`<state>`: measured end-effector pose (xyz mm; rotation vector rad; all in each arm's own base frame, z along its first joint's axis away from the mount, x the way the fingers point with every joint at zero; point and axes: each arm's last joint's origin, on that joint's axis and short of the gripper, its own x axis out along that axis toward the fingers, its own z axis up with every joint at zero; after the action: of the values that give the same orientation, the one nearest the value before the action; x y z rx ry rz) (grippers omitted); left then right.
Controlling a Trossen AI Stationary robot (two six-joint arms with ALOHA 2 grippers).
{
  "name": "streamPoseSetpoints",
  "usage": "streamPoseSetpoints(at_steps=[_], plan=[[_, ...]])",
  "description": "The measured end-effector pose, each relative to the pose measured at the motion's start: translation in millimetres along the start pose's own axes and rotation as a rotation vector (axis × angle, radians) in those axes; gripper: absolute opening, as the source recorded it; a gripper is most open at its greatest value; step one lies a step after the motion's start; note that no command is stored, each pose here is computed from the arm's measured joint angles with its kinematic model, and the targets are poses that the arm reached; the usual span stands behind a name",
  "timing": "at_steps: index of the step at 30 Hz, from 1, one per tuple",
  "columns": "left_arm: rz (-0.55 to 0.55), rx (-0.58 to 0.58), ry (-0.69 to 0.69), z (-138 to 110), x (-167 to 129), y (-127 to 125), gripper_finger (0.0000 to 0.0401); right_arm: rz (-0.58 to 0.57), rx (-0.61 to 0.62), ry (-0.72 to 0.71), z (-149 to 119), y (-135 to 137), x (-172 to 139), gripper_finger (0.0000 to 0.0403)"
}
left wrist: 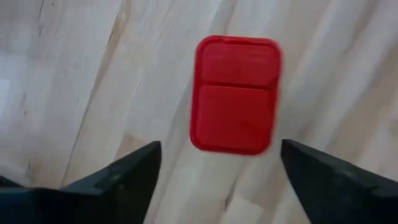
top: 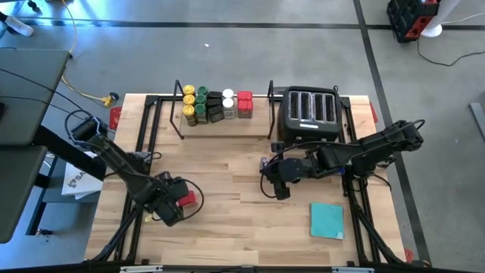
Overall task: Shelf spices
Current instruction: Put the red seasoning container on the shelf aligned with the other red seasoning containers
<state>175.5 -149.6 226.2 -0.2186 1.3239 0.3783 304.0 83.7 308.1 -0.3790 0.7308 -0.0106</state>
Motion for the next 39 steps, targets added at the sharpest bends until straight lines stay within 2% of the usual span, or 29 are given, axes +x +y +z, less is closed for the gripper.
streamPoseSetpoints(at_steps=[4,10,14,20,23,27,32,39], plan=[[0.011,-0.018,-0.001,0.7,16.7,3.3,0.0351,0.001,-0.001,0.002,-0.2,0.0,0.0,0.0],[-0.018,0.036,-0.067,6.4,28.8,3.2,0.0343,0.001,0.001,0.003,-0.3,0.1,0.0,0.0],[-0.015,0.04,-0.084,14.0,30.5,5.9,0.0305,0.001,0.002,0.003,-0.3,0.1,0.0,0.0],[-0.031,0.07,-0.046,23.3,33.0,11.7,0.0213,0.016,-0.014,0.035,-3.4,5.2,-1.8,0.0],[-0.056,0.085,-0.041,34.4,29.8,13.3,0.021,0.037,-0.006,0.078,-8.2,11.4,-10.4,0.0],[-0.11,0.114,-0.129,69.5,6.2,16.7,0.021,0.032,0.027,0.097,-13.5,15.6,-34.2,0.0],[-0.108,0.176,-0.267,133.7,-20.5,40.5,0.021,-0.046,0.056,0.038,-13.9,13.9,-61.2,0.0],[0.0,0.366,-0.295,234.4,-11.1,86.9,0.021,-0.081,0.088,0.017,-15.3,10.1,-71.9,0.0]])
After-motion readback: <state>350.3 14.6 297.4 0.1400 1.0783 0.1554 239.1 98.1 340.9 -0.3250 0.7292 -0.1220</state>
